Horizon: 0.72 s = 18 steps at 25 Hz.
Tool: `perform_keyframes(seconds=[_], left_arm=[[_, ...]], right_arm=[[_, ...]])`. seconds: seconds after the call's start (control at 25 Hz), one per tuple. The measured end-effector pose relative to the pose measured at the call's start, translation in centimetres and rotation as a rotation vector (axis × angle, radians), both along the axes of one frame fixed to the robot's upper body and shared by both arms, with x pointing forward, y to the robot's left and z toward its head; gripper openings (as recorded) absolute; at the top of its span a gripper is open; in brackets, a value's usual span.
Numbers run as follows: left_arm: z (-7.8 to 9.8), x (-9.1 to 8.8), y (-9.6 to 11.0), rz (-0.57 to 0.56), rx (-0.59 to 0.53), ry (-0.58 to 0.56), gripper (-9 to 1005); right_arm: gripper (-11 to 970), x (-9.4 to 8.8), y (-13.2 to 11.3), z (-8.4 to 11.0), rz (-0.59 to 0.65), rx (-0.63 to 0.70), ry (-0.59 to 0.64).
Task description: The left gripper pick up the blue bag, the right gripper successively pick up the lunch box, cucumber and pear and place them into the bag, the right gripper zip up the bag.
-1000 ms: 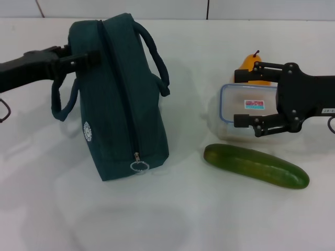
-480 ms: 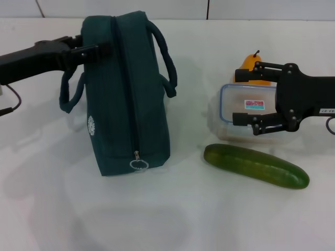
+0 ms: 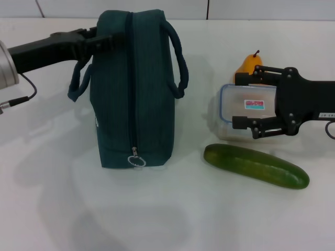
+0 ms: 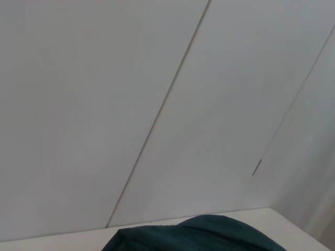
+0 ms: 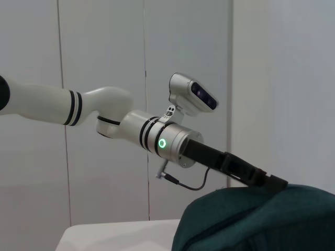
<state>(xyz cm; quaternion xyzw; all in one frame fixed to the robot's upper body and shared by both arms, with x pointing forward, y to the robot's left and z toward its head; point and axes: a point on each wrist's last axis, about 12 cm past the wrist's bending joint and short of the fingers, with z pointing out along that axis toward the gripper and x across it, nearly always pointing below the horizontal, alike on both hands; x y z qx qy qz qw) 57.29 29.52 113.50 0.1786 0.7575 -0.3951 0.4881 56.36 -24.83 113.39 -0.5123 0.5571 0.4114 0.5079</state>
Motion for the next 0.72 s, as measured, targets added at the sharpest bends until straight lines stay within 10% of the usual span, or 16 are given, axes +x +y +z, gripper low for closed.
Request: perform_keyframes(seconds=[0.72], left_arm=[[-0.7,1.7,-1.0,-0.009,0.048,-0.006,480]], right_arm=[[884,-0.9,-0.4,-1.8,-0.116,0.044,0.001]])
